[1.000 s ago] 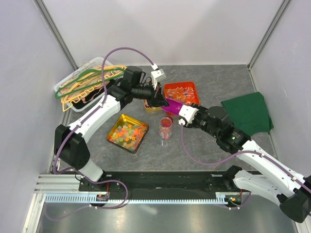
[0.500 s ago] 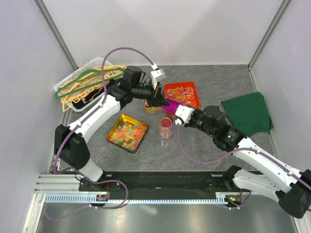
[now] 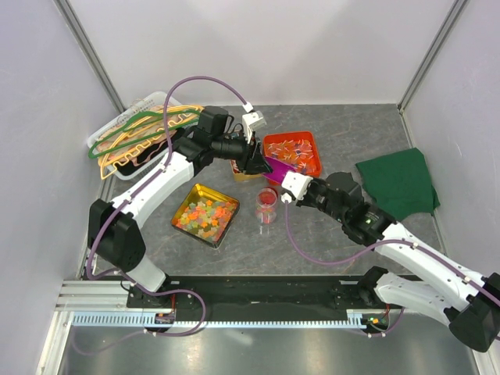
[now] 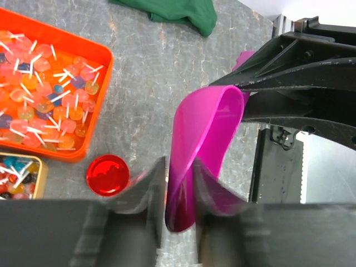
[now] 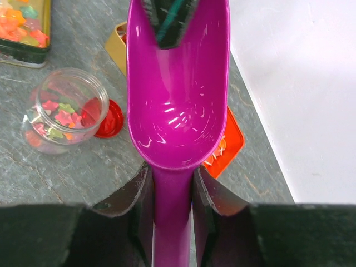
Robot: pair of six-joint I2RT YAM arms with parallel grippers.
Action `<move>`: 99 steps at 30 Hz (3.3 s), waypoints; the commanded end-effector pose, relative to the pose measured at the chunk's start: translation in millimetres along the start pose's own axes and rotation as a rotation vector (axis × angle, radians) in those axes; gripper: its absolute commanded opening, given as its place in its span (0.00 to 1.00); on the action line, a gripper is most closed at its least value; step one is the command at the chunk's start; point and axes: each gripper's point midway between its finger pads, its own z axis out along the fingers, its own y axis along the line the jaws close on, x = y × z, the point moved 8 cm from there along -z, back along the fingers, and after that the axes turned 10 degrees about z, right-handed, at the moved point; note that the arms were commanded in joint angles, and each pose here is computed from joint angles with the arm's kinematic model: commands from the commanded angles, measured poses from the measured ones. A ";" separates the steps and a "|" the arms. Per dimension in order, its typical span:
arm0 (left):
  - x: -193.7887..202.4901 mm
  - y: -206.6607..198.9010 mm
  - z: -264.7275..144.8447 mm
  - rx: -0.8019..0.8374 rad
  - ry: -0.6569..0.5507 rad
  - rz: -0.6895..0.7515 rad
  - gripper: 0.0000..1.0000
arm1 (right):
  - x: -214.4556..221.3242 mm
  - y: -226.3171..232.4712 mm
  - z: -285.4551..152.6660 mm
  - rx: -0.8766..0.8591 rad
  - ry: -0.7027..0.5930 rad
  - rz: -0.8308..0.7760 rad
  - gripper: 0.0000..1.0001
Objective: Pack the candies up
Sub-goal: Adjust the spatula, then scoop the fake candies from the storage box.
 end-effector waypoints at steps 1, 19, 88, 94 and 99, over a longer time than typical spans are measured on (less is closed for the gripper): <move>-27.4 -0.5 -14.3 -0.013 -0.071 0.044 0.54 | -8.0 -9.3 -7.7 0.087 -0.048 0.030 0.00; 10.7 22.7 -127.9 -0.373 -0.053 0.045 0.81 | -38.1 -21.6 -24.1 0.010 -0.059 0.032 0.00; 230.8 109.5 -138.4 -0.741 0.562 -0.064 0.54 | -68.0 -33.3 -17.2 -0.009 0.132 -0.042 0.00; 227.6 110.0 -137.1 -0.743 0.560 -0.053 0.39 | -88.3 -32.4 -14.1 -0.044 0.135 -0.111 0.00; 223.0 110.2 -132.9 -0.750 0.562 -0.046 0.10 | -111.8 -21.2 -5.8 -0.096 0.119 -0.188 0.00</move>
